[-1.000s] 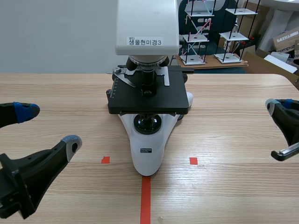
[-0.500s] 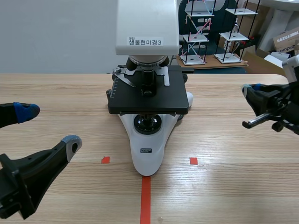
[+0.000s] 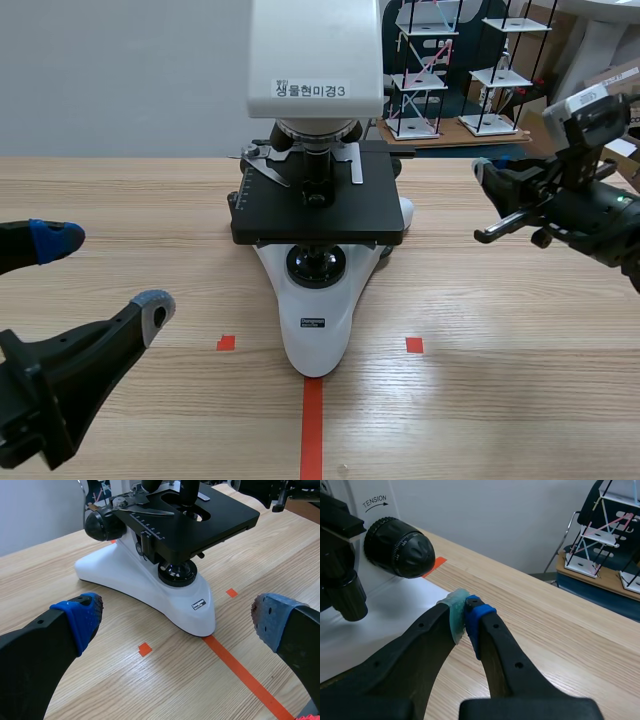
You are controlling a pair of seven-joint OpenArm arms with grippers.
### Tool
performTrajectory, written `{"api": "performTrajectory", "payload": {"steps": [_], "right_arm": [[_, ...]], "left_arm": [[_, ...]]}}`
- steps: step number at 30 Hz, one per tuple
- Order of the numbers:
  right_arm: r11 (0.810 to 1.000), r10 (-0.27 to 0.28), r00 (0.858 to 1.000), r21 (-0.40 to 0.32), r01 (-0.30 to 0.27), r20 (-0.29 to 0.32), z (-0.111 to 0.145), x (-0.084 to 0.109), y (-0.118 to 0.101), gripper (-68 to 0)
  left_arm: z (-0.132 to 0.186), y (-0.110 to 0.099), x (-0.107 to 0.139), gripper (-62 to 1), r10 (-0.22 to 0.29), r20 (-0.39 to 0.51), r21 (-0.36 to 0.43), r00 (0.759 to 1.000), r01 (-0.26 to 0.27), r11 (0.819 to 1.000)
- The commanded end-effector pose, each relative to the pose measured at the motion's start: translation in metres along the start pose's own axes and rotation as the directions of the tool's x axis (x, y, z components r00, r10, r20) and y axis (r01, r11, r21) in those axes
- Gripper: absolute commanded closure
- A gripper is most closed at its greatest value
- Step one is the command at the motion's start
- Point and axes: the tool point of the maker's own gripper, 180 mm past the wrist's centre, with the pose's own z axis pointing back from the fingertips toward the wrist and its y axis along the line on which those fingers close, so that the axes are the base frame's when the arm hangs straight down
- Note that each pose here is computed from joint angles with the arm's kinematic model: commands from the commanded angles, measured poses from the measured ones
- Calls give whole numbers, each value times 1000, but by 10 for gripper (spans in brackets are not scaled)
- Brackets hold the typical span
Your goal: Point at the fine focus knob
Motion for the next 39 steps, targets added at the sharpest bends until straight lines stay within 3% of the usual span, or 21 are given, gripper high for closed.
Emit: {"api": "performTrajectory", "payload": {"steps": [1, 12, 39], "right_arm": [[1000, 11, 999, 0, -11, 49, -6, 17, -4, -17], [1000, 11, 999, 24, -12, 36, -21, 13, 2, -17], [1000, 11, 999, 28, -12, 32, -21, 11, 3, -17]], "left_arm": [[-1, 0, 8, -623, -2, 32, 0, 999, 2, 1000], [-1, 0, 8, -623, -2, 30, 0, 1000, 2, 1000], [-1, 0, 8, -623, -2, 30, 0, 1000, 2, 1000]]}}
